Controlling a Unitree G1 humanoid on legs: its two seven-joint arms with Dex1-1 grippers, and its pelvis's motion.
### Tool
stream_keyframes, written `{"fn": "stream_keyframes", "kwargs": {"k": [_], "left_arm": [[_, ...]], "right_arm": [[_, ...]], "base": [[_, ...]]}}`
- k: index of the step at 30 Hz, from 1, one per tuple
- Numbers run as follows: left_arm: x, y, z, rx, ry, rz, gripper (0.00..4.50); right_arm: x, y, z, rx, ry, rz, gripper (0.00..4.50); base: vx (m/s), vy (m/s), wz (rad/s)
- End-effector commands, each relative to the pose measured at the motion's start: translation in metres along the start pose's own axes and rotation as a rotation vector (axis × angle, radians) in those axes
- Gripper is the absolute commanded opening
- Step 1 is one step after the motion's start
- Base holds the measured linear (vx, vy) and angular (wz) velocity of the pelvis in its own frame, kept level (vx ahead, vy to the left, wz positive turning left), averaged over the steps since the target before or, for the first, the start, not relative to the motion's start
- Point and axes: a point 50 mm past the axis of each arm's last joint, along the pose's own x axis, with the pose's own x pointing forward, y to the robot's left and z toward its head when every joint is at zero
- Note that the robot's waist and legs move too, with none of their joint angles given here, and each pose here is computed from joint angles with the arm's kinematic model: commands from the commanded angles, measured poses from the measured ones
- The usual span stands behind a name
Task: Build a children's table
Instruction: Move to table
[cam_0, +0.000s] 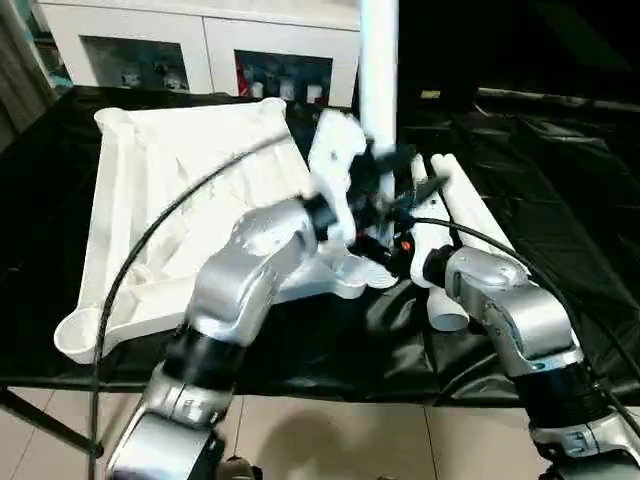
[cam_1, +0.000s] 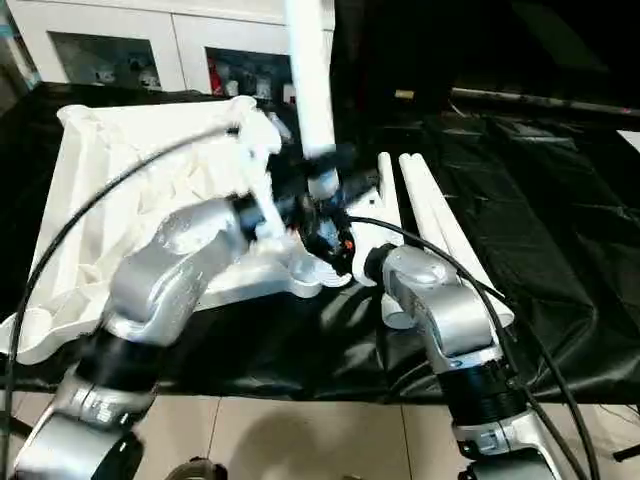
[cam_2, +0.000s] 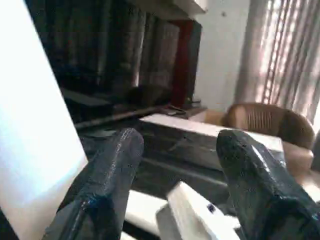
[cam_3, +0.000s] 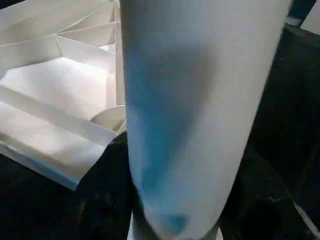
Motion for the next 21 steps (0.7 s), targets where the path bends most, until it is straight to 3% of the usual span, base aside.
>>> {"fn": "stream_keyframes", "kwargs": {"k": [1, 12, 18, 19, 21], "left_arm": [[-0.001, 0.010, 0.001, 0.013, -0.011, 0.056, 2.92], [-0.002, 0.016, 0.004, 0.027, -0.038, 0.069, 2.92], [-0.006, 0.001, 0.042, -0.018, -0.245, -0.030, 2.92], [-0.012, -0.006, 0.060, -0.066, -0.334, -0.083, 2.92], [-0.021, -0.012, 0.078, -0.107, -0.413, -0.125, 2.92]], "right_arm": [[-0.003, 0.000, 0.004, -0.025, -0.012, 0.005, 1.90], [-0.004, -0.001, 0.005, -0.029, -0.014, 0.000, 1.90], [-0.006, -0.011, 0.009, -0.009, -0.049, -0.076, 1.90], [-0.007, -0.019, 0.009, 0.007, -0.059, -0.133, 1.90], [-0.008, -0.031, 0.009, 0.056, -0.080, -0.235, 1.90]], "base": [[0.000, 0.000, 0.00], [0.000, 0.000, 0.00], [0.000, 0.000, 0.00], [0.000, 0.000, 0.00], [0.000, 0.000, 0.00]]}}
